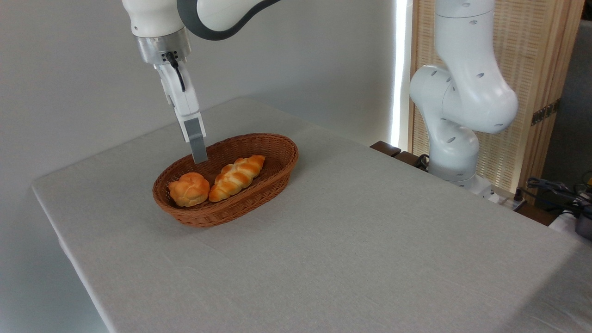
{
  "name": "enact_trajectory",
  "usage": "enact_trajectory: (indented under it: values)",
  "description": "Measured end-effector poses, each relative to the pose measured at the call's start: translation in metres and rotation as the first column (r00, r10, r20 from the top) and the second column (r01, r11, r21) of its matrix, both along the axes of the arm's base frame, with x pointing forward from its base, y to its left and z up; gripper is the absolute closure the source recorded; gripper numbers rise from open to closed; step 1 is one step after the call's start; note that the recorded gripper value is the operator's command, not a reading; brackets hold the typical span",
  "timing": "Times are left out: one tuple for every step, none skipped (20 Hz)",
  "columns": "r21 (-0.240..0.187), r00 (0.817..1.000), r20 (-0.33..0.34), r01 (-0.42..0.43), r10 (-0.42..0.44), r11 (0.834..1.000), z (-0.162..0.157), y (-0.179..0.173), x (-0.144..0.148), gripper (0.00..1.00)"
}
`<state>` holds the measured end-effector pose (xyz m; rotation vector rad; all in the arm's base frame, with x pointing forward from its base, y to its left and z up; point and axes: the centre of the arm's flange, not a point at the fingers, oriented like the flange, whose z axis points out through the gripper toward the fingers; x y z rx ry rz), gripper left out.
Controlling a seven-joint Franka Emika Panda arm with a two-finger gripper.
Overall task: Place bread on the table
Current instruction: 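Lower the gripper onto the round bread roll and close on it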
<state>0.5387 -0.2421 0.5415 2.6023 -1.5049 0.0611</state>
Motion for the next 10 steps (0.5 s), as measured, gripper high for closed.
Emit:
enact_trajectory:
  values:
    - [-0.007, 1.0, 0.014, 0.003, -0.003, 1.0, -0.001, -0.004, 0.001, 0.0]
    - [-0.016, 0.999, 0.032, 0.008, -0.007, 1.0, -0.004, -0.009, 0.002, 0.0]
    - [-0.026, 0.999, 0.05, 0.013, -0.011, 1.0, -0.01, -0.015, 0.003, 0.0]
    - [-0.035, 0.998, 0.067, 0.018, -0.016, 0.999, -0.019, -0.021, 0.004, 0.0]
    - [-0.044, 0.996, 0.084, 0.026, -0.022, 0.999, -0.029, -0.029, 0.003, 0.0]
    - [-0.051, 0.995, 0.097, 0.034, -0.029, 0.998, -0.039, -0.035, 0.001, 0.0]
    - [-0.052, 0.994, 0.1, 0.042, -0.036, 0.998, -0.048, -0.04, -0.002, 0.0]
    - [-0.043, 0.993, 0.105, 0.053, -0.049, 0.998, -0.056, -0.044, -0.005, 0.0]
    - [-0.02, 0.991, 0.115, 0.069, -0.067, 0.997, -0.062, -0.046, -0.007, 0.0]
    - [0.006, 0.988, 0.127, 0.085, -0.085, 0.996, -0.067, -0.047, -0.008, 0.0]
